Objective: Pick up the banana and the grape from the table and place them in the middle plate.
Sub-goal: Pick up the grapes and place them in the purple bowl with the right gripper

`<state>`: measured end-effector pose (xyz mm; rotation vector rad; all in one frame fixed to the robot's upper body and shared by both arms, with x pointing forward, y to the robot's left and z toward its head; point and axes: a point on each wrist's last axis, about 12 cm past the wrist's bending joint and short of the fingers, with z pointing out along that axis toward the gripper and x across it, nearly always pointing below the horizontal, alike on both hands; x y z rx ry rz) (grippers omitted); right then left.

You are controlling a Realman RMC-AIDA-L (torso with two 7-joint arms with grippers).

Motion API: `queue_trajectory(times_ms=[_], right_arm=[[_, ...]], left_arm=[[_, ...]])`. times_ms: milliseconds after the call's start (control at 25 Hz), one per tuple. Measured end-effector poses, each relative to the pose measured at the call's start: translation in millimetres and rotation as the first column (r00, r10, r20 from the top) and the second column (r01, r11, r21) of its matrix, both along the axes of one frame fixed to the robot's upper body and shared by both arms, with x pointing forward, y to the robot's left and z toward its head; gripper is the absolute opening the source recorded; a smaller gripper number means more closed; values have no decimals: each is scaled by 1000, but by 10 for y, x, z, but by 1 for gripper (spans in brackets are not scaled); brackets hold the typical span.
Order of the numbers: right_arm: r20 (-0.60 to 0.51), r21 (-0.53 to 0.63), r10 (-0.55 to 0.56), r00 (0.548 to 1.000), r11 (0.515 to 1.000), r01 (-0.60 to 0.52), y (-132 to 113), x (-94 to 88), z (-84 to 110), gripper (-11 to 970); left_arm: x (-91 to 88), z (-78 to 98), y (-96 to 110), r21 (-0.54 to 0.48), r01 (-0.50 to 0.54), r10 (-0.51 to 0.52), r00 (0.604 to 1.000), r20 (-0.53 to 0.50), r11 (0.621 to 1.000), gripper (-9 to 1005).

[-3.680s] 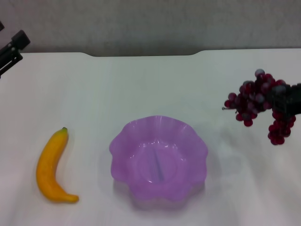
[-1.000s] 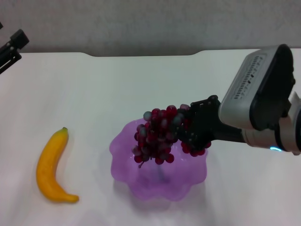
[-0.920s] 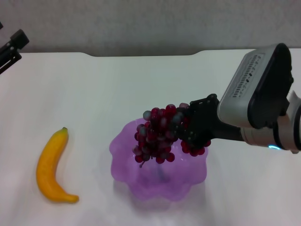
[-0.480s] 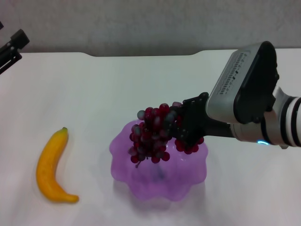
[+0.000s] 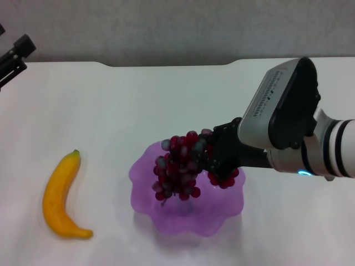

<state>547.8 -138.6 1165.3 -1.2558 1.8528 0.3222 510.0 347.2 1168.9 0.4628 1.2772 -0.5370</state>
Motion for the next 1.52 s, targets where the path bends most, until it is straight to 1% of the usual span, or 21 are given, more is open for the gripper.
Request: queue_trajectory(times_ms=[240,840,1080,1520], right_arm=[[-37,5,5,999,1000,-5,12,37,-100,327],[-113,-11,-37,993,999,36,-45,159,-372,326],[-155,-12,-36,987,999,35,-41,224,-499,326],[-175,-30,-40,984,999,35,-35,275,-559,327]], left_arm=[[2,0,-5,0,2,-2,1000,0,1000,754],[6,2,-8,-3,4,-4,1000,-1,1000,754],[7,3,-10,-4,5,-5,1000,-2,1000,754],[15,0,-17,-1,10,-10,1000,-9,1000,754]])
